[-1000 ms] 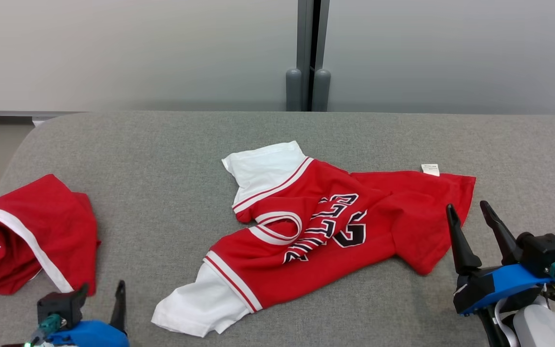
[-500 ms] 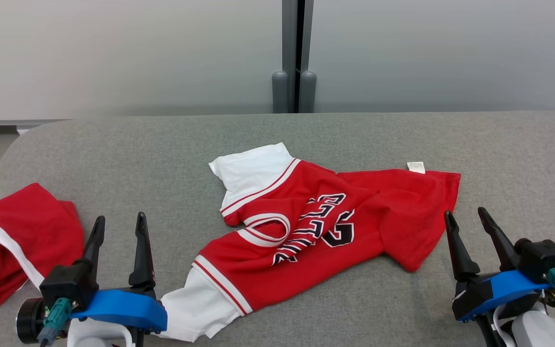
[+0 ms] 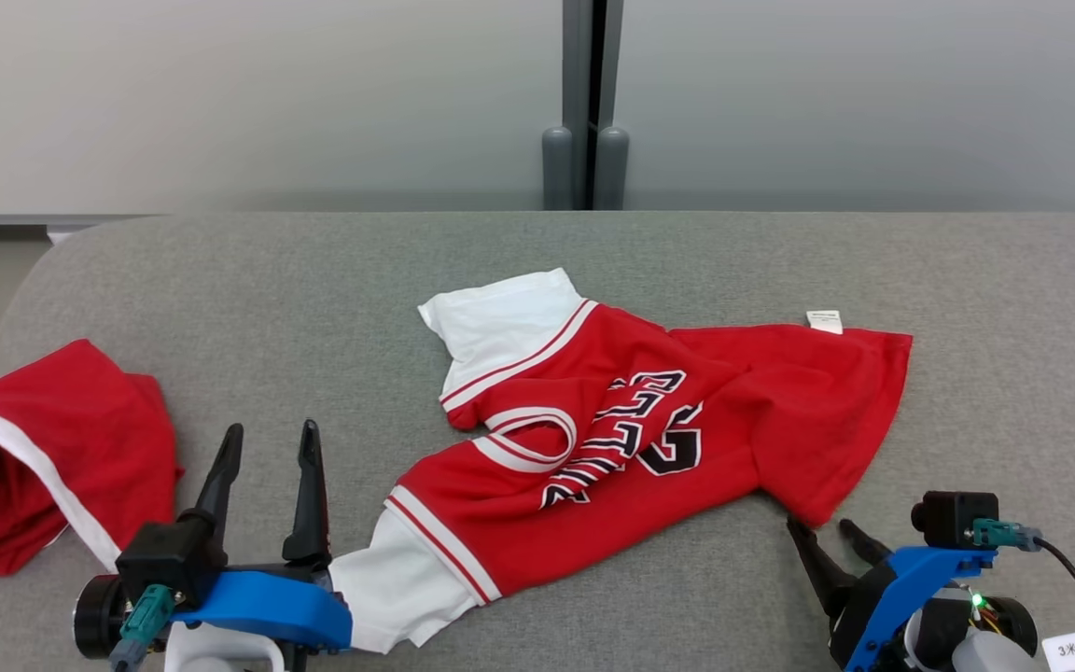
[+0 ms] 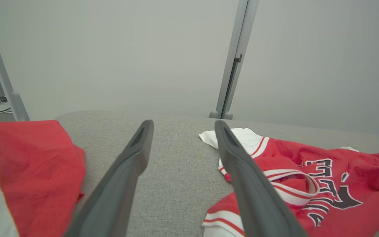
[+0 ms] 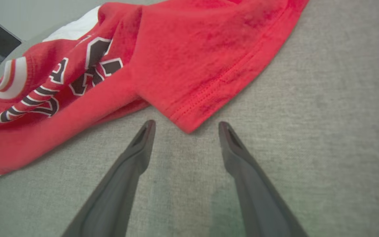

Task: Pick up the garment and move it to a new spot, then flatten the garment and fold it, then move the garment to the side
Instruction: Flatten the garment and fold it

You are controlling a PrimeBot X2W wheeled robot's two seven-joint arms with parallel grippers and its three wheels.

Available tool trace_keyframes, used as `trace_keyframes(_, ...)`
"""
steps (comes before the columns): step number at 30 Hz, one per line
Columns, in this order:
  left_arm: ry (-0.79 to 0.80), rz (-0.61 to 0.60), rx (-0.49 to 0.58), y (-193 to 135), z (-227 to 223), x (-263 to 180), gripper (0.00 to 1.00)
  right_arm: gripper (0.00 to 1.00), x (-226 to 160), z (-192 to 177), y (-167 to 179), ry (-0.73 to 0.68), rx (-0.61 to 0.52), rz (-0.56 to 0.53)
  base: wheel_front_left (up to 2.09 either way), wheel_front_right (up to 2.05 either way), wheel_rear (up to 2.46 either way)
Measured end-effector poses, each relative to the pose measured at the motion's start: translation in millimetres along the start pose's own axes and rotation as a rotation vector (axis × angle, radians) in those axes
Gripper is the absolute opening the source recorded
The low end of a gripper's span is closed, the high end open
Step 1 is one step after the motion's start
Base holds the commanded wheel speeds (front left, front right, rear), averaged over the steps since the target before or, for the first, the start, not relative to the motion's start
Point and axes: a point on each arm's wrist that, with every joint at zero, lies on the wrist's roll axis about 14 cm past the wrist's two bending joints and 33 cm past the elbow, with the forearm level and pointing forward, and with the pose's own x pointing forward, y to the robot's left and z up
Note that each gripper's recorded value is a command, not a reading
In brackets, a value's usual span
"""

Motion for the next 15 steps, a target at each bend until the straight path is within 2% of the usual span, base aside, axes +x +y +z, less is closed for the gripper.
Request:
trace_keyframes(4,0.017,0.015,-0.006,5,-7,-2,1.0,1.0,6,-13,-7,0.075,0.018,-0.015,0.0,0.0,0.0)
trace_keyframes(8,0.018,0.032,-0.004,11,-9,-2,1.0,1.0,17,-7,3,0.054,0.031,0.005,0.0,0.0,0.0)
trace_keyframes(9,0.021,0.033,-0.005,12,-10,-2,1.0,0.81,17,-8,2,0.051,0.03,0.003,0.0,0.0,0.0)
trace_keyframes(10,0.022,0.036,-0.002,13,-11,-3,1.0,0.47,18,-7,1,0.043,0.031,-0.001,0.0,0.0,0.0)
trace_keyframes(11,0.023,0.037,-0.002,13,-11,-3,1.0,0.0,19,-5,0,0.034,0.03,-0.005,0.0,0.0,0.0)
trace_keyframes(15,0.02,0.034,-0.004,12,-11,-2,1.0,0.0,20,17,-6,-0.068,0.022,-0.013,0.0,0.0,0.0)
